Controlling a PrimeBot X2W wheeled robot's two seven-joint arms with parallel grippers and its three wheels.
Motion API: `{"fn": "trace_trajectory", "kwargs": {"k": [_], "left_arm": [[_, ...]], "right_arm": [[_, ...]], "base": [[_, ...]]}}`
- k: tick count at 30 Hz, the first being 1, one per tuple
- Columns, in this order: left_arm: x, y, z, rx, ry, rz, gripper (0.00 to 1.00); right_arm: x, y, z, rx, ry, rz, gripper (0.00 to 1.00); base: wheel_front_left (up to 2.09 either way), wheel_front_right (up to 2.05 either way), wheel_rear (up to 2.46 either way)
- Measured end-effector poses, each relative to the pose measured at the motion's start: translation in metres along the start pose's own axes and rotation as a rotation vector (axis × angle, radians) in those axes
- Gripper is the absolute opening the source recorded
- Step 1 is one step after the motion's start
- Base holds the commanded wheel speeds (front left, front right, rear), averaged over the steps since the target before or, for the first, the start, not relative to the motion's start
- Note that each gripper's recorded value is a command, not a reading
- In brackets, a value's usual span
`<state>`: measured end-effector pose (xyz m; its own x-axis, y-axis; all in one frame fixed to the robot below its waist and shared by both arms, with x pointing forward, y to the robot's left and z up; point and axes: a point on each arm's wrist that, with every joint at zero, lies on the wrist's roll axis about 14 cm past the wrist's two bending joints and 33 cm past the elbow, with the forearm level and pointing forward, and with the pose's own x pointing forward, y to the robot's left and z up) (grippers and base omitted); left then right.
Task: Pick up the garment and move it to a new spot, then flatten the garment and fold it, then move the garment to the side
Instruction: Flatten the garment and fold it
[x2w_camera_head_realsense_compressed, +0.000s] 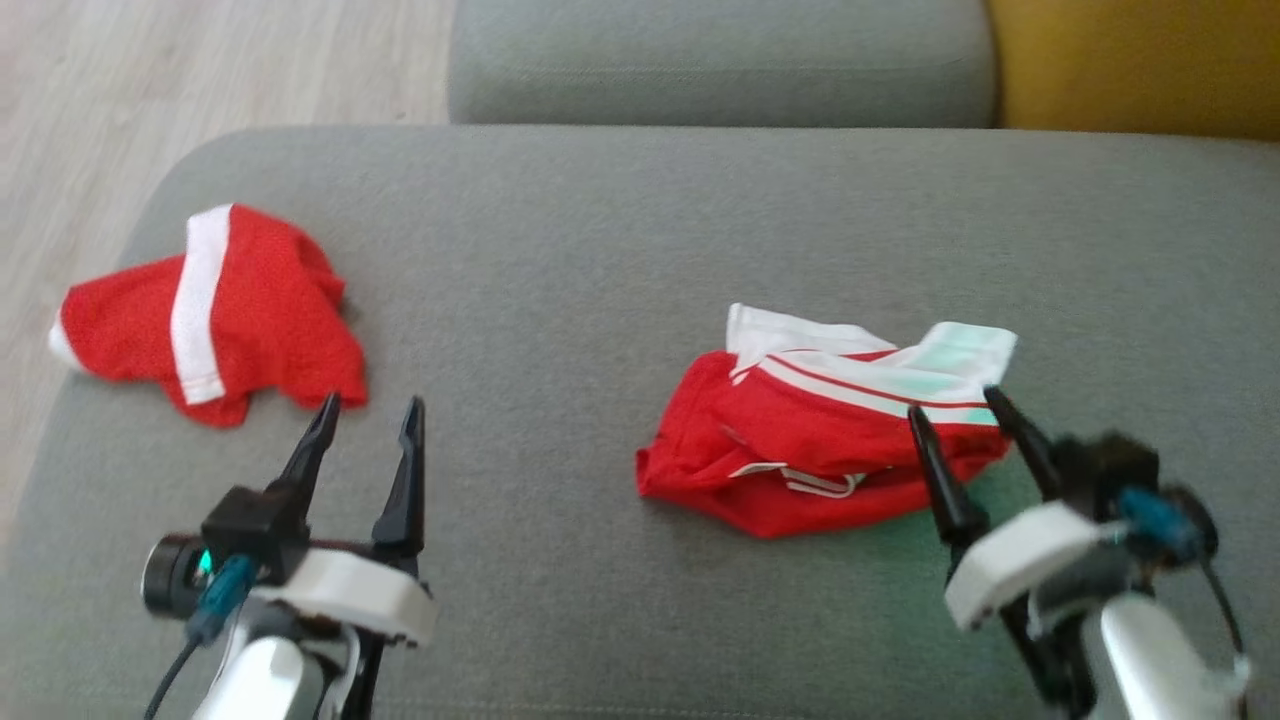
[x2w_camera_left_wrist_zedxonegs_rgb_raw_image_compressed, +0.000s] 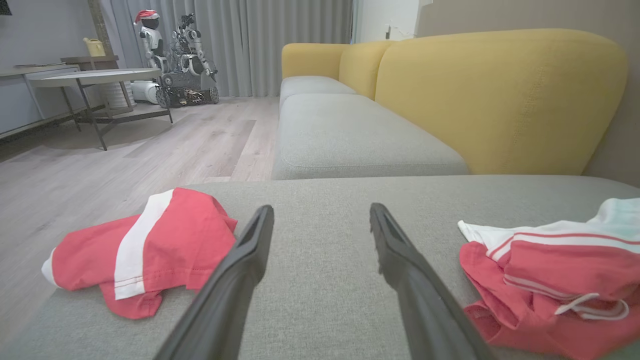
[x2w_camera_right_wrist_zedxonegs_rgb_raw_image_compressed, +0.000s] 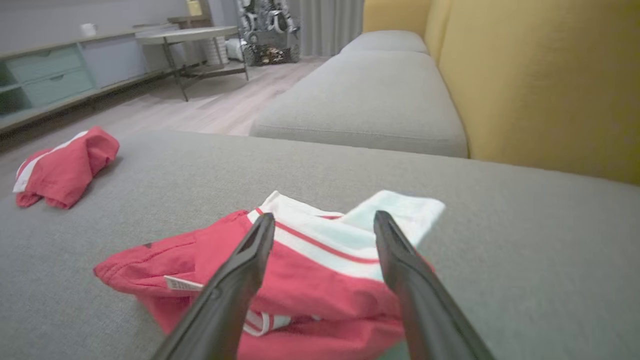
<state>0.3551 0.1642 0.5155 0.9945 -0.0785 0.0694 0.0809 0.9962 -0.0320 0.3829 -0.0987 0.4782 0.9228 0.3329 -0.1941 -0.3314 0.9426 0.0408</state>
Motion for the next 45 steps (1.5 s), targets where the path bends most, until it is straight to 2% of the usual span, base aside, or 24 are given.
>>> {"fn": "trace_trajectory", "kwargs": {"k": [7, 15, 16, 17, 21, 24, 28, 35, 44, 45], "left_arm": [[0.005, 0.007, 0.003, -0.015, -0.013, 0.043, 1.00], [0.002, 0.019, 0.007, -0.016, -0.027, 0.100, 1.00], [0.001, 0.020, 0.008, -0.013, -0.030, 0.104, 1.00], [0.001, 0.020, 0.009, -0.012, -0.033, 0.108, 1.00], [0.000, 0.025, 0.013, -0.011, -0.048, 0.126, 1.00], [0.002, 0.023, 0.017, -0.015, -0.063, 0.117, 1.00], [0.008, 0.019, 0.020, -0.007, -0.075, 0.099, 1.00], [0.021, -0.004, 0.015, -0.017, -0.070, 0.017, 1.00], [0.039, -0.023, 0.000, -0.029, -0.034, -0.049, 1.00], [0.041, -0.024, -0.001, -0.026, -0.033, -0.052, 1.00]], "right_arm": [[0.041, 0.005, -0.001, -0.116, 0.088, 0.091, 1.00], [0.054, 0.010, -0.058, -0.189, 0.398, 0.170, 1.00], [0.053, 0.011, -0.064, -0.185, 0.431, 0.178, 0.37], [0.053, 0.013, -0.067, -0.183, 0.453, 0.186, 0.00], [0.054, 0.015, -0.061, -0.162, 0.445, 0.201, 0.00], [0.058, 0.016, -0.040, -0.139, 0.359, 0.199, 0.00], [0.060, 0.004, -0.012, -0.077, 0.242, 0.146, 0.00], [0.048, -0.060, -0.002, 0.055, 0.166, -0.079, 0.00], [0.004, -0.132, -0.061, 0.231, 0.265, -0.380, 0.00], [0.000, -0.136, -0.066, 0.242, 0.270, -0.400, 0.22]], "base": [[0.00, 0.00, 0.00], [0.00, 0.00, 0.00], [0.00, 0.00, 0.00], [0.00, 0.00, 0.00], [0.00, 0.00, 0.00], [0.00, 0.00, 0.00], [0.00, 0.00, 0.00], [0.00, 0.00, 0.00], [0.00, 0.00, 0.00], [0.00, 0.00, 0.00]]}}
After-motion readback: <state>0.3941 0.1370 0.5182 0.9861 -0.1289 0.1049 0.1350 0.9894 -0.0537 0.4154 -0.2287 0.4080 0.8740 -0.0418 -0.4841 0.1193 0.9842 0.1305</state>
